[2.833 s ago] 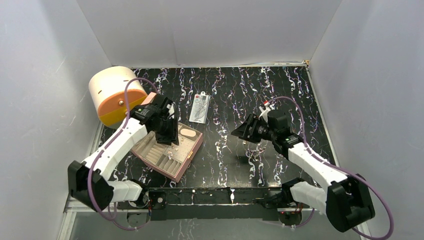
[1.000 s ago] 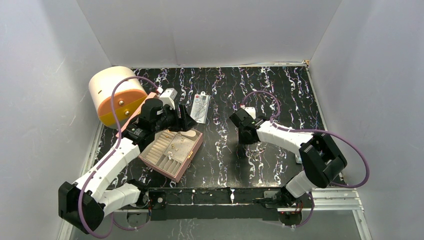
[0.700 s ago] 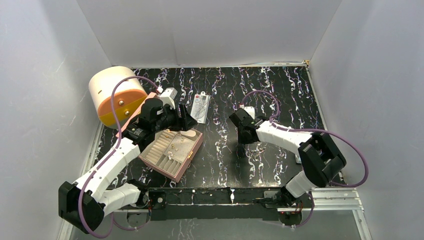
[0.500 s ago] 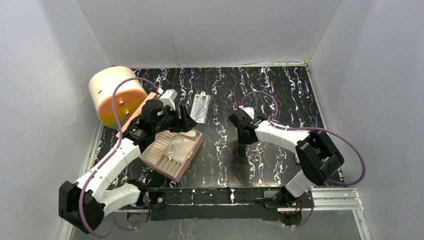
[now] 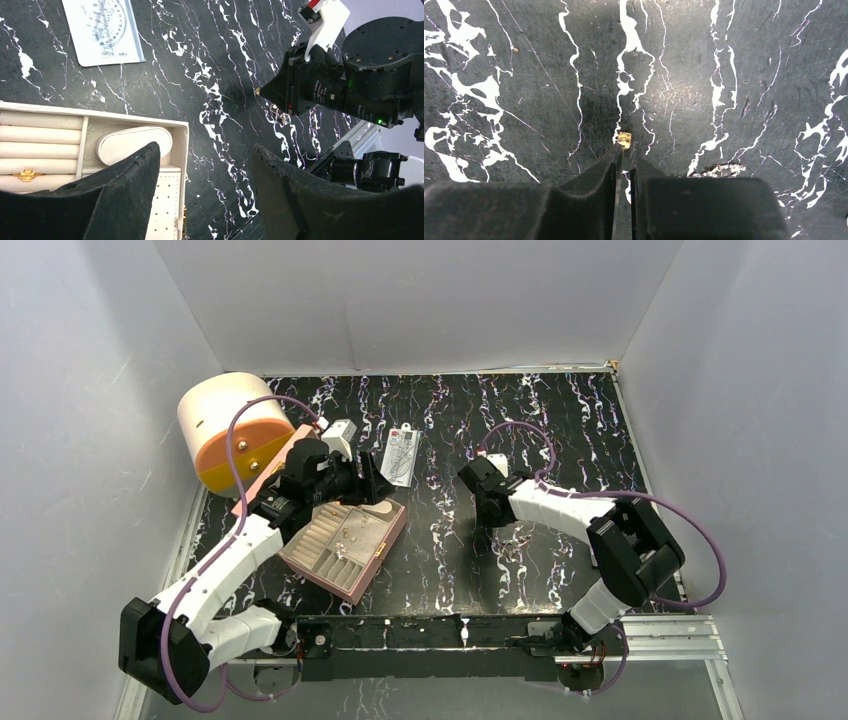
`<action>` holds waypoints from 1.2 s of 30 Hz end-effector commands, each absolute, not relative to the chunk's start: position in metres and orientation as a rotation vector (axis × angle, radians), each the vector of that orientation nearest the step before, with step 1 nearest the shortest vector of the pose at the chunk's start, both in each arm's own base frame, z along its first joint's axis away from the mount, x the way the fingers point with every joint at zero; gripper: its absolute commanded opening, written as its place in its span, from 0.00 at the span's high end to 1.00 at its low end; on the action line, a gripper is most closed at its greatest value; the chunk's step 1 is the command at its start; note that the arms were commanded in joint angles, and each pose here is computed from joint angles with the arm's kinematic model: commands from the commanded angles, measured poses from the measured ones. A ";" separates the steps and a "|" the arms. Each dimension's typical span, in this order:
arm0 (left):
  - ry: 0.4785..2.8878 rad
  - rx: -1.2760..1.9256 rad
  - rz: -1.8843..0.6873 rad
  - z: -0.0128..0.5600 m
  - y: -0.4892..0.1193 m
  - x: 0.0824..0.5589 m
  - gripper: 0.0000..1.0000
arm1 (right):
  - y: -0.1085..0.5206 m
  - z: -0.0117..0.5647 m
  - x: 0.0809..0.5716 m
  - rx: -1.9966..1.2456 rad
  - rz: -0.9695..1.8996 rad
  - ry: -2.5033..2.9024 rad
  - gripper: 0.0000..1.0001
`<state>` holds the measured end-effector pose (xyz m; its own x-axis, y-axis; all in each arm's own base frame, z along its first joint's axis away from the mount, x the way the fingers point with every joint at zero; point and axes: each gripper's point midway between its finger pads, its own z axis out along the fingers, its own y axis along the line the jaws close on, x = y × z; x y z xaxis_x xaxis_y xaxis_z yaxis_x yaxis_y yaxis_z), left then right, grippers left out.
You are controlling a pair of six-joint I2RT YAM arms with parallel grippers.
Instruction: Organize the mixed jewelry
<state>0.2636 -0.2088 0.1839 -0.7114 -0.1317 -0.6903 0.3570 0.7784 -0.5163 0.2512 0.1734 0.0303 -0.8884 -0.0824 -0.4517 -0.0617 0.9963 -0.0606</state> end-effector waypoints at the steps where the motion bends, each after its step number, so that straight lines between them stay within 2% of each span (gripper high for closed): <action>1: 2.184 0.181 -0.853 0.191 -0.212 0.267 0.35 | 0.181 0.037 0.264 -0.110 -0.033 2.634 0.81; 5: 2.186 0.181 -0.853 0.190 -0.212 0.268 0.35 | 0.182 0.038 0.266 -0.116 -0.030 2.630 0.83; 12: 2.187 0.181 -0.858 0.190 -0.214 0.269 0.36 | 0.183 0.039 0.266 -0.122 -0.018 2.629 0.99; 18: 2.185 0.175 -0.887 0.192 -0.217 0.269 0.35 | 0.188 0.049 0.269 -0.106 0.059 2.598 1.00; 21: 2.191 0.153 -0.938 0.193 -0.222 0.266 0.35 | 0.196 0.055 0.269 -0.083 0.240 2.579 1.00; 28: 2.176 0.065 -1.207 0.194 -0.247 0.253 0.28 | 0.239 0.098 0.259 -0.067 0.942 2.414 1.00; 36: 2.142 -0.014 -1.437 0.191 -0.281 0.237 0.26 | 0.268 0.159 0.237 -0.059 1.439 2.152 1.00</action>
